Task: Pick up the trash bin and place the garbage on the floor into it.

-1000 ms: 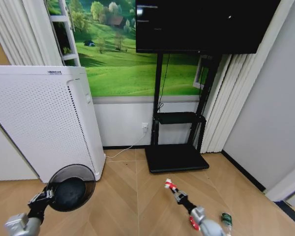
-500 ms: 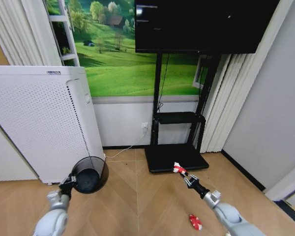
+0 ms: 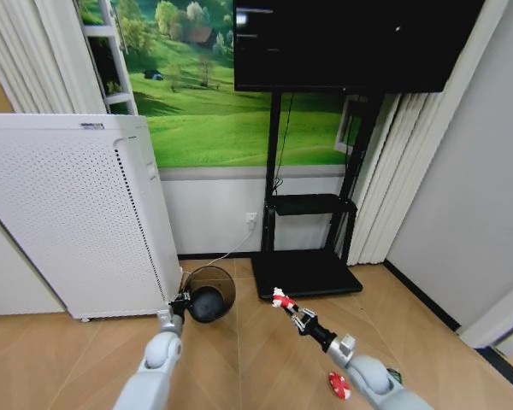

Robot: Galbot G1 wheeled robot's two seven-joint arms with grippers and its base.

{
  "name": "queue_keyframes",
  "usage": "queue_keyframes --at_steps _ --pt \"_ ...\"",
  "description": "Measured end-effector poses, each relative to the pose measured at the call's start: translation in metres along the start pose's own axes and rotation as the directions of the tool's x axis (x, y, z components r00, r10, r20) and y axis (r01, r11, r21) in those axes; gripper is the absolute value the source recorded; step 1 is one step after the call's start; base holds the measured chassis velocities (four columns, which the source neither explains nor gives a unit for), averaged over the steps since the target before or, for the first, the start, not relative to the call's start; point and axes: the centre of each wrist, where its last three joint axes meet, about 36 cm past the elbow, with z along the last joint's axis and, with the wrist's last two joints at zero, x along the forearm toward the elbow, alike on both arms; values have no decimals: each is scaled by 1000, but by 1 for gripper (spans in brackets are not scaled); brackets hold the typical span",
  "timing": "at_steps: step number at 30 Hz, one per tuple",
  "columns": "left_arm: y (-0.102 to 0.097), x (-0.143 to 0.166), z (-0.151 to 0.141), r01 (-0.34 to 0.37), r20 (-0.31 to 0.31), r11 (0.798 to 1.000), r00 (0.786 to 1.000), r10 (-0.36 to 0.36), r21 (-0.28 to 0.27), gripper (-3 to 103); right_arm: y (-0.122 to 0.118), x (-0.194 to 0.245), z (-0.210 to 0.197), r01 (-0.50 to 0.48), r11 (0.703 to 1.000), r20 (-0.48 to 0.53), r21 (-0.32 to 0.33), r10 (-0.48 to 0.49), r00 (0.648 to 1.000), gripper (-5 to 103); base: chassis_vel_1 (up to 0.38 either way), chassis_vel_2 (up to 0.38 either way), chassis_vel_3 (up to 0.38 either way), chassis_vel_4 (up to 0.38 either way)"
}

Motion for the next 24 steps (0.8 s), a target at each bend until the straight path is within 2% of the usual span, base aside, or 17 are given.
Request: queue_keyframes --at_steps 4,6,9,10,15,17,24 --pt "-5 -10 6 0 -14 1000 1000 0 2 6 13 -12 0 27 1000 10 -12 -27 1000 19 0 0 0 0" --pt "-13 -19 11 -2 -29 1000 1000 2 16 6 30 -30 3 69 997 19 -22 -68 997 19 0 0 0 0" --pt "-16 -20 13 -4 -34 1000 999 4 17 6 34 -35 6 81 996 18 -26 -81 997 19 0 0 0 0" --pt "-24 -19 16 -11 -41 1000 999 12 17 6 39 -47 12 96 995 18 -32 -95 995 19 0 0 0 0" --pt "-41 -10 24 -28 -57 1000 998 29 13 6 40 -69 19 97 994 31 -42 -96 995 19 0 0 0 0" --pt "-56 0 28 -50 -70 999 996 51 19 6 39 -82 20 88 995 45 -54 -86 995 19 0 0 0 0" --pt "-58 -1 42 -41 -101 999 994 42 5 6 29 -91 10 78 995 58 -63 -74 996 19 0 0 0 0"
